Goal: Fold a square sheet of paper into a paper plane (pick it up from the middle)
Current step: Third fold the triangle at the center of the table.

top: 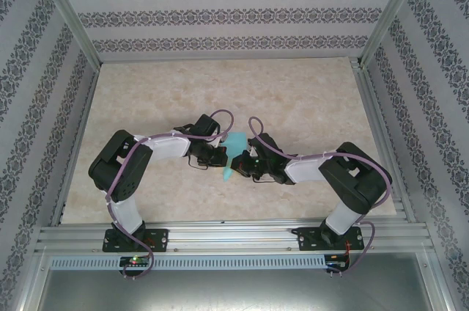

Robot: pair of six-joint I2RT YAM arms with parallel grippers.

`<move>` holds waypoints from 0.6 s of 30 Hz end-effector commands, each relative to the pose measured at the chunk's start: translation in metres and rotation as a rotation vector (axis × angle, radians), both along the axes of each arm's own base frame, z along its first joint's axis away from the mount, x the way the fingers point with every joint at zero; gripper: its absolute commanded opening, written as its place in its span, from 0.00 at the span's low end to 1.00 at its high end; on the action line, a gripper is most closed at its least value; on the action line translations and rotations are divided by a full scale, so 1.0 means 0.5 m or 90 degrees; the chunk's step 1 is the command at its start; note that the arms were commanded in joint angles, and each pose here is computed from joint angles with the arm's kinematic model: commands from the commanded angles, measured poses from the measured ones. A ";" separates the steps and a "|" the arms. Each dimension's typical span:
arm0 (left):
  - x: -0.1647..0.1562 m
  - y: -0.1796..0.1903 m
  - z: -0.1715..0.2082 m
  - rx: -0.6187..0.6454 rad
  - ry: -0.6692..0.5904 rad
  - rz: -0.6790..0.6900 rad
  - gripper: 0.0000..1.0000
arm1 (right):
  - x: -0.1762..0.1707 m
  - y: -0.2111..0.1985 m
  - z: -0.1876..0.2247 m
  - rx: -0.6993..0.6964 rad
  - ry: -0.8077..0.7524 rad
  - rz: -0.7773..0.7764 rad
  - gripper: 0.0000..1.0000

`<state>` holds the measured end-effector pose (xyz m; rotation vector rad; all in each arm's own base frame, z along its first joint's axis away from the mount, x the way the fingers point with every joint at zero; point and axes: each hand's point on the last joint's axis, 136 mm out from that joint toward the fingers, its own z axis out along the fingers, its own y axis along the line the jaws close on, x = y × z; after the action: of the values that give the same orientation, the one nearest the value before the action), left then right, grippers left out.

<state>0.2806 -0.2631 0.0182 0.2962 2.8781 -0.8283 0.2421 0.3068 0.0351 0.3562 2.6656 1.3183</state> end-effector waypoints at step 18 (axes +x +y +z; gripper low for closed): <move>-0.025 0.035 -0.046 0.056 0.048 -0.006 0.08 | -0.015 -0.029 -0.042 -0.038 0.021 -0.004 0.08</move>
<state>0.2810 -0.2642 0.0183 0.3019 2.8804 -0.8327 0.2395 0.3043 0.0180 0.3670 2.7003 1.3049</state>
